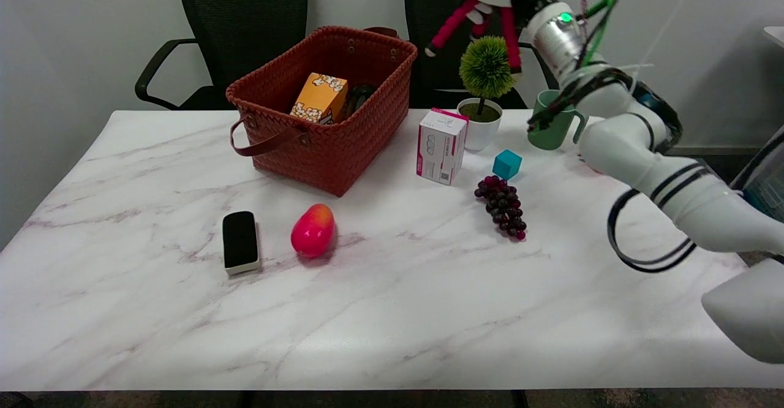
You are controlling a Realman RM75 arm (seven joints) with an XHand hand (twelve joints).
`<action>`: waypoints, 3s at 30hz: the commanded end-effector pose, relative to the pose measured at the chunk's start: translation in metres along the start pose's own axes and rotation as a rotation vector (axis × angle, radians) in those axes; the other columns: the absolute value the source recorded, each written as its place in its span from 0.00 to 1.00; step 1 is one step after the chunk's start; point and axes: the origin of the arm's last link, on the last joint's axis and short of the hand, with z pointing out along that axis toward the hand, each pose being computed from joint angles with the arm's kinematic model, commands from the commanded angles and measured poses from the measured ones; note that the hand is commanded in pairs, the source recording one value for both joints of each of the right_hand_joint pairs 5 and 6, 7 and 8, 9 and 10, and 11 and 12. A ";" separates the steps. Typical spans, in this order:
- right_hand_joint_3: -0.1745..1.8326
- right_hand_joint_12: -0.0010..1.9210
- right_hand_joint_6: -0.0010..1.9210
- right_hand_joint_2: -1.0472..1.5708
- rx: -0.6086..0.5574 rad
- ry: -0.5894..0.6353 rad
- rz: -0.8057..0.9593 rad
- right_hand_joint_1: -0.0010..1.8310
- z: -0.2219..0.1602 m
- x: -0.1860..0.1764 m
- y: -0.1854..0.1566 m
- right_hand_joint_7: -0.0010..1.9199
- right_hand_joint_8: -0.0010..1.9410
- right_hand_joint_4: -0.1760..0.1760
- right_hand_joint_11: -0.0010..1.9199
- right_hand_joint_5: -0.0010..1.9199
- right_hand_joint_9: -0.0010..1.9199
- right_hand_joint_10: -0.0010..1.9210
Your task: Place the flexible tripod into the brown storage basket.
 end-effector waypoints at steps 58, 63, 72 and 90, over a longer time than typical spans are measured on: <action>0.31 0.84 1.00 1.00 -0.532 -0.045 0.255 0.57 0.127 -0.170 0.042 1.00 0.99 0.50 0.84 1.00 0.93 0.93; 0.33 0.62 1.00 1.00 -0.514 -0.054 0.257 0.56 0.121 -0.162 0.047 0.97 0.96 0.50 0.62 1.00 0.77 0.77; 0.52 0.30 0.75 0.83 -0.507 -0.107 0.276 0.60 0.114 -0.189 0.051 0.69 0.69 0.50 0.30 0.75 0.46 0.46; 0.58 0.15 0.42 0.69 -0.480 -0.157 0.279 0.70 0.105 -0.204 0.052 0.56 0.56 0.50 0.15 0.42 0.25 0.25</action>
